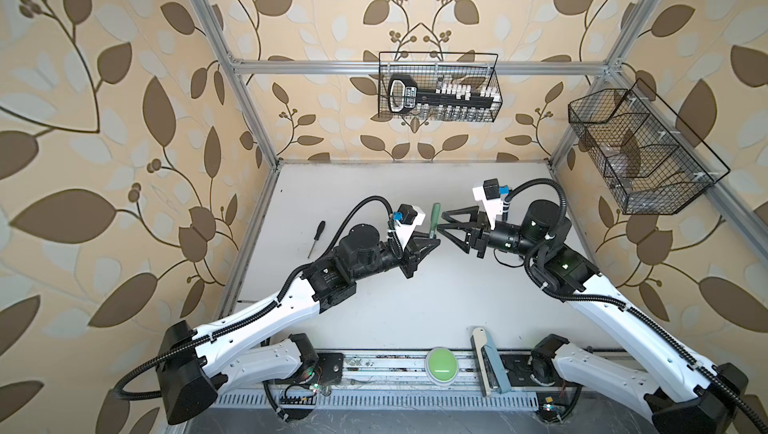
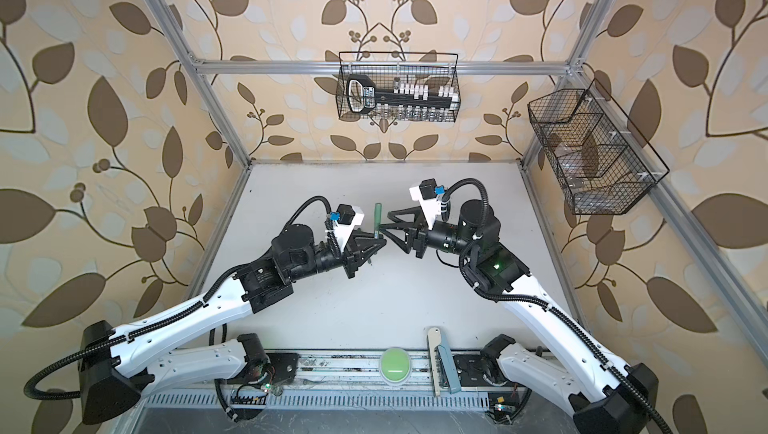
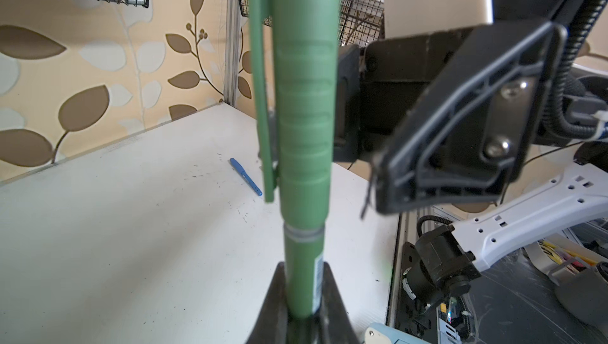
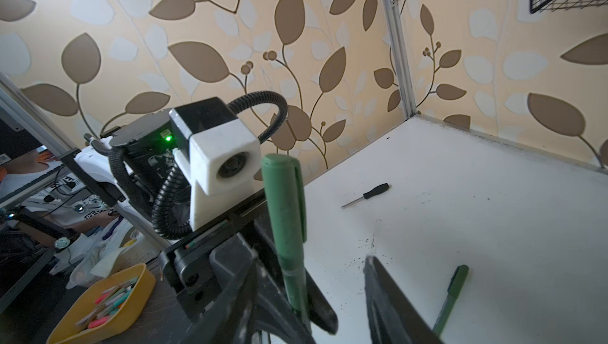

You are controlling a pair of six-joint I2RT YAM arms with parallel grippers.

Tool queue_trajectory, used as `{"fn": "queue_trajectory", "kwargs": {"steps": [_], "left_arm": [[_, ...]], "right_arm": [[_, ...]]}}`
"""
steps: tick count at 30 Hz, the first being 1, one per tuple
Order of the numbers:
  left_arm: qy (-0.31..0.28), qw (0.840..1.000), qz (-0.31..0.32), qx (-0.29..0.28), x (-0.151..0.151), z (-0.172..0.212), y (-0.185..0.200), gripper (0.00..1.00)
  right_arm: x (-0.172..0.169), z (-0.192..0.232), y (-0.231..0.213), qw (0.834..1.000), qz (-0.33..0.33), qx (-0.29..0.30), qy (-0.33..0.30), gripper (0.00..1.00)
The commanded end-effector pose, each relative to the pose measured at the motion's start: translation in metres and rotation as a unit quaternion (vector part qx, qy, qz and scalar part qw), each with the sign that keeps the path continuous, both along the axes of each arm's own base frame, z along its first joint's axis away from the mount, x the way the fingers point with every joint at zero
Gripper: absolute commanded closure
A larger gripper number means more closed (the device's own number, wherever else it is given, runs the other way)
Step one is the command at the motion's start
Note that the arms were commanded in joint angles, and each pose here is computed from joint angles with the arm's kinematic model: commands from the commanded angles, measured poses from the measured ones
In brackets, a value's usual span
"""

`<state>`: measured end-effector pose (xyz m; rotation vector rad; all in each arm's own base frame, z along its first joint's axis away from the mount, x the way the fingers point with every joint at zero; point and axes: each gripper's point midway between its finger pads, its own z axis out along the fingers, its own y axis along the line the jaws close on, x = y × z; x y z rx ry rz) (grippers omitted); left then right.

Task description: Insert the pens into the pen caps

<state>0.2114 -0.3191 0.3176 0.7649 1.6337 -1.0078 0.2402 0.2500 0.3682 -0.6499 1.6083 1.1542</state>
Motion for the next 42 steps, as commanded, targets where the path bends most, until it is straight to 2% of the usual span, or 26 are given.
{"fn": "queue_trajectory", "kwargs": {"steps": [1,9,21,29,34,36,38,42], "left_arm": [[-0.020,1.000,0.003,-0.010,0.005,0.017,-0.004,1.00],[-0.009,1.000,-0.003,-0.001,0.006,0.008,-0.008,1.00],[-0.013,1.000,0.000,-0.001,0.006,0.009,-0.006,1.00],[-0.015,1.000,0.005,0.002,0.008,0.009,-0.006,1.00],[-0.025,0.999,0.020,0.007,0.016,0.014,-0.006,1.00],[-0.035,0.999,0.035,0.010,0.024,0.020,-0.004,1.00],[-0.049,0.997,0.052,0.003,0.034,0.033,0.000,1.00],[-0.088,0.993,0.066,-0.035,0.054,0.068,0.011,1.00]], "right_arm": [[-0.009,0.027,-0.007,0.999,0.019,0.029,-0.017,0.43],[-0.003,0.044,0.007,0.998,0.048,0.018,-0.026,0.42],[0.011,0.025,0.013,0.999,0.043,-0.004,0.005,0.50],[0.011,0.015,0.020,0.998,0.056,-0.007,0.016,0.69],[0.011,0.004,0.022,0.998,0.059,-0.017,0.030,0.90],[0.010,-0.003,0.022,0.997,0.061,-0.023,0.040,0.96],[0.009,-0.013,0.023,0.996,0.062,-0.027,0.053,1.00],[0.008,-0.039,0.023,0.994,0.062,-0.039,0.085,1.00]]}}
